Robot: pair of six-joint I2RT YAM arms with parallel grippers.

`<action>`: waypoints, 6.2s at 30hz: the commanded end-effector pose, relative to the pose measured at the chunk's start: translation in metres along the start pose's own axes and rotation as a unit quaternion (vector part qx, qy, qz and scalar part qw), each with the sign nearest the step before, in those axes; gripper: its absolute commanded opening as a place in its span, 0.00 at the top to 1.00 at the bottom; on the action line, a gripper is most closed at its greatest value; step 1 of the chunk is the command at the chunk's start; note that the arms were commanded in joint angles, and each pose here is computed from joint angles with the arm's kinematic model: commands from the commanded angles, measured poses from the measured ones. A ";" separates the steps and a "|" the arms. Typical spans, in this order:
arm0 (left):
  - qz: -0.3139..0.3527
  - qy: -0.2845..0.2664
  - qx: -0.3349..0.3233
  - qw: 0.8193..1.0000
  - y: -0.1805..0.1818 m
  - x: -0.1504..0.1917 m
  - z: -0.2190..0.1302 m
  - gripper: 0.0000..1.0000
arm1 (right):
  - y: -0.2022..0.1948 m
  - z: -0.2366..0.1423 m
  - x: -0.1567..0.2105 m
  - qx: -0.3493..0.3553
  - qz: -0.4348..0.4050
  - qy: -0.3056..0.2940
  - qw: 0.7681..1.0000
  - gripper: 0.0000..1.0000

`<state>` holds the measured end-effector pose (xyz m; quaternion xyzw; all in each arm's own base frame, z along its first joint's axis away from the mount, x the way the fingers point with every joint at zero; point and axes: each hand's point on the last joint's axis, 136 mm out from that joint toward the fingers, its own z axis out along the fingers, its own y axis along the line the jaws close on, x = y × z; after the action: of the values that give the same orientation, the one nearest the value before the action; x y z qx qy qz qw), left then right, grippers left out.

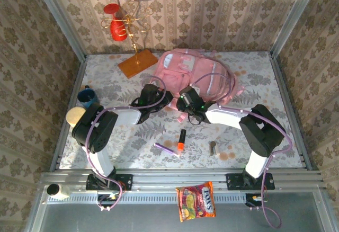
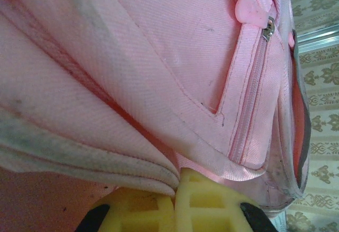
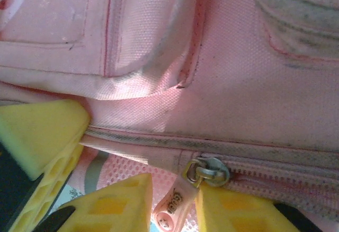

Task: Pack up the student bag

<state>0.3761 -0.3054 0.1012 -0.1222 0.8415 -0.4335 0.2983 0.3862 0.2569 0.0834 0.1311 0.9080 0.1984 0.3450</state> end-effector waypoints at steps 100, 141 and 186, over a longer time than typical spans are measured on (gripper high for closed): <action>0.765 0.052 0.038 0.641 -0.021 0.016 -0.029 1.00 | -0.051 -0.114 -0.062 -0.205 0.076 0.070 0.973 1.00; 0.762 0.041 0.060 0.643 -0.044 0.024 -0.034 1.00 | -0.033 -0.051 -0.028 0.126 -0.197 0.001 0.972 0.69; 0.782 0.059 0.077 0.616 -0.068 0.045 -0.065 0.28 | -0.042 -0.116 -0.028 -0.136 -0.152 0.049 0.978 1.00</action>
<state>0.3033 -0.3098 0.1635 0.6138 0.6096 -0.1138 0.4885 0.3255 0.1625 0.1370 -0.0487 0.9167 0.2357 0.3191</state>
